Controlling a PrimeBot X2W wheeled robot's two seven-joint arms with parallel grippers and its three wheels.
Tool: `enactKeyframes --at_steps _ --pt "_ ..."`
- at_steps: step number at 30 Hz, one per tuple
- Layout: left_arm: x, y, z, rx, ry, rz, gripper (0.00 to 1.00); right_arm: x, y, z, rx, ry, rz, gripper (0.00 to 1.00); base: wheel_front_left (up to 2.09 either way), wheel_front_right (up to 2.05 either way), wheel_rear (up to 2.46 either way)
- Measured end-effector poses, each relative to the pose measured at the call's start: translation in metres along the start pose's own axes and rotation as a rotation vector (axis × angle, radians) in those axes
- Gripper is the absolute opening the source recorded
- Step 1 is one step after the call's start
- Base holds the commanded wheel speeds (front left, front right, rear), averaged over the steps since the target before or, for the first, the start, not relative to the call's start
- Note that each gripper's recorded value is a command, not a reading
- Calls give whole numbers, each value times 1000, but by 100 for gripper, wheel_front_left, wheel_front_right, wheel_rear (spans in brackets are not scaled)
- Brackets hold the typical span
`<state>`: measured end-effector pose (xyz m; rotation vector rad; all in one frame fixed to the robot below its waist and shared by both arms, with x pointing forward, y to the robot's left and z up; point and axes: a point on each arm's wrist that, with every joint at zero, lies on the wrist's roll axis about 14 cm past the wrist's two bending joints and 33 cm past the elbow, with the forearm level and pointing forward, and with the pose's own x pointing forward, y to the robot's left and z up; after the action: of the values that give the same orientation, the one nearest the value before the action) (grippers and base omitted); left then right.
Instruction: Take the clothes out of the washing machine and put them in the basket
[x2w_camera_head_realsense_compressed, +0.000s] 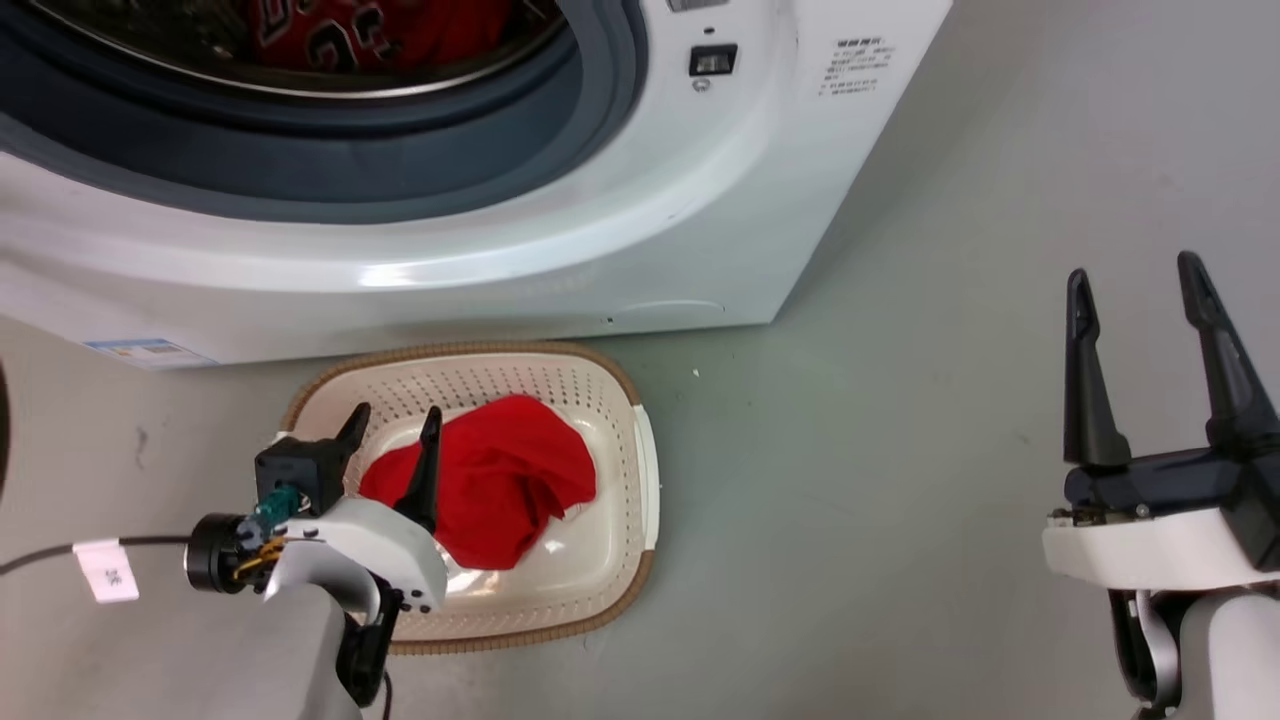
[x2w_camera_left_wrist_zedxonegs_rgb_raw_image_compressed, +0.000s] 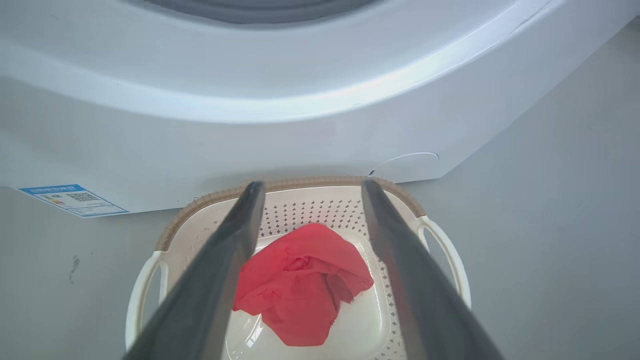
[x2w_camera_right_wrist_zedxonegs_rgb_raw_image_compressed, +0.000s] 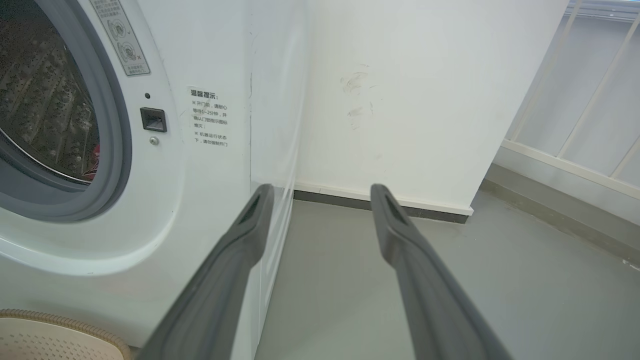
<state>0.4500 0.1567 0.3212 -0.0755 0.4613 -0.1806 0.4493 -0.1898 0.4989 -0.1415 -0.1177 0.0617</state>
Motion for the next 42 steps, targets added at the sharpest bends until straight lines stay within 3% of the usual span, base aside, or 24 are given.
enactKeyframes --at_steps 11,22,33,36,42 --pt "-39 -7 66 -36 -234 7 100 -16 8 34 40 -69 18 100 0 0 0" --pt "-28 -14 128 19 -406 -31 100 -28 -7 31 47 -48 -27 100 0 0 0" --pt "61 15 206 134 -397 -22 100 -10 -11 -9 73 33 -41 100 0 0 0" --pt "95 27 213 200 -319 -3 100 -3 -12 -24 84 61 -45 100 0 0 0" --pt "164 57 212 212 -121 63 100 8 -6 -62 117 133 -34 100 0 0 0"
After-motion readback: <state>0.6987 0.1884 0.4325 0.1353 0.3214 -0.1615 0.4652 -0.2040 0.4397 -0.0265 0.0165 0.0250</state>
